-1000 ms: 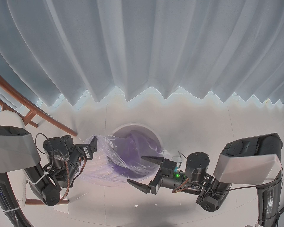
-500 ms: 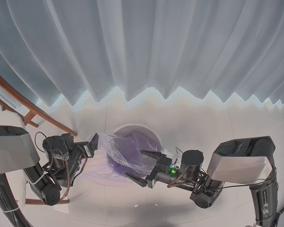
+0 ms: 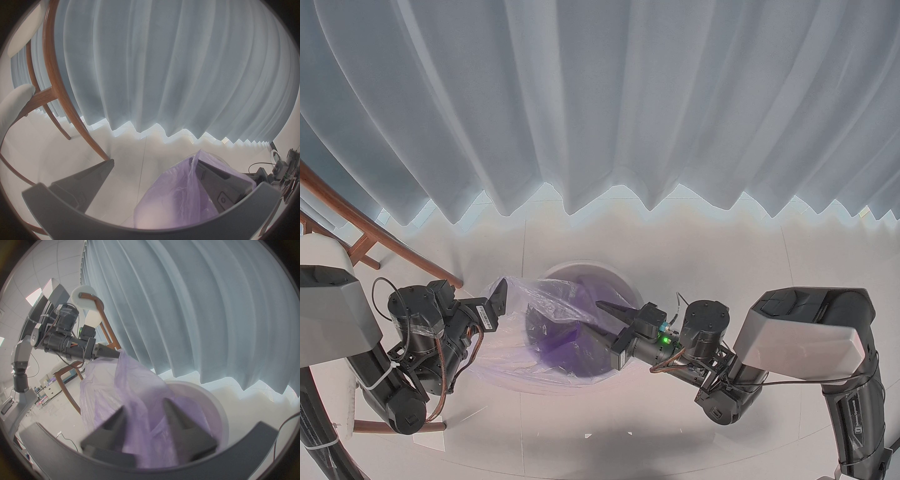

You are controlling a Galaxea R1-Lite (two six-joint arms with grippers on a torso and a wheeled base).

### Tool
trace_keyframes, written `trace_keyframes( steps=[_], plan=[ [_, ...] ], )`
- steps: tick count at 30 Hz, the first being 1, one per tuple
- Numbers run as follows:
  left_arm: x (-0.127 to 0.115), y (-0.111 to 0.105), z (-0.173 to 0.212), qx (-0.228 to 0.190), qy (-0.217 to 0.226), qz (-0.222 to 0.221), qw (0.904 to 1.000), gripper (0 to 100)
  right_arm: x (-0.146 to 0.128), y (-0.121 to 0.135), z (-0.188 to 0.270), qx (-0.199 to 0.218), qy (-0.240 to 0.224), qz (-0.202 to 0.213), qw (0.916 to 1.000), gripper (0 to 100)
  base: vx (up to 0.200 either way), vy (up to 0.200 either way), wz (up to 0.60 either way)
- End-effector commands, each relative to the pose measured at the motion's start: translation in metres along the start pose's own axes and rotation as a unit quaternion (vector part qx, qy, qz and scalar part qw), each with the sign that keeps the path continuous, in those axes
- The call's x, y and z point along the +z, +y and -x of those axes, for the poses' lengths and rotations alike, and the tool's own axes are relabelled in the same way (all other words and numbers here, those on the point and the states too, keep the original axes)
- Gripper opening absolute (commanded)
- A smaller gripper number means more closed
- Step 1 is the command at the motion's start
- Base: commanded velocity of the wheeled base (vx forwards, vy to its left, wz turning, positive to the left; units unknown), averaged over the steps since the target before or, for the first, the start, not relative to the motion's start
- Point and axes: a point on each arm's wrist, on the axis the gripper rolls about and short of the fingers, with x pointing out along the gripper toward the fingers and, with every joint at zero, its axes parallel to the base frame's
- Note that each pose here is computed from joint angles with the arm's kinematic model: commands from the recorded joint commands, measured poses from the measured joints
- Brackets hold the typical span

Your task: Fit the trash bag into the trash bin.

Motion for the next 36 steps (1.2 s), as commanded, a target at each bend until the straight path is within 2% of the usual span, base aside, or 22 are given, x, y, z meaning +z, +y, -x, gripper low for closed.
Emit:
trace_keyframes(
  steps=[1, 8, 10, 15, 20, 31, 36],
  plan=[
    [0.004, 0.0, 0.003, -0.001, -0.006, 0.003, 1.0, 100, 0.013, -0.005, 0.002, -0.007, -0.018, -0.004, 0.9998, 0, 0.0, 0.0, 0.0],
    [0.008, 0.004, 0.014, -0.001, -0.005, 0.003, 1.0, 100, 0.011, -0.015, 0.007, -0.021, -0.016, -0.02, 0.9995, 0, 0.0, 0.0, 0.0],
    [0.008, 0.006, 0.017, -0.001, -0.002, 0.001, 1.0, 100, 0.011, -0.014, 0.007, -0.02, -0.015, -0.021, 0.9995, 0, 0.0, 0.0, 0.0],
    [0.023, 0.006, 0.024, -0.004, -0.027, 0.007, 0.9996, 100, 0.016, -0.012, 0.01, -0.021, -0.016, -0.02, 0.9995, 0, 0.0, 0.0, 0.0],
    [0.023, 0.009, 0.027, 0.0, -0.026, 0.006, 0.9997, 100, 0.013, -0.009, 0.014, -0.025, -0.004, -0.025, 0.9994, 0, 0.0, 0.0, 0.0],
    [0.022, 0.009, 0.026, 0.001, -0.023, 0.005, 0.9997, 100, 0.013, -0.008, 0.014, -0.023, -0.005, -0.025, 0.9994, 0, 0.2, 0.2, 0.0],
    [0.018, 0.008, 0.024, 0.0, -0.017, 0.004, 0.9998, 100, 0.021, -0.013, 0.013, -0.028, -0.019, -0.041, 0.9986, 0, 0.16, 0.16, 0.0]
  ],
)
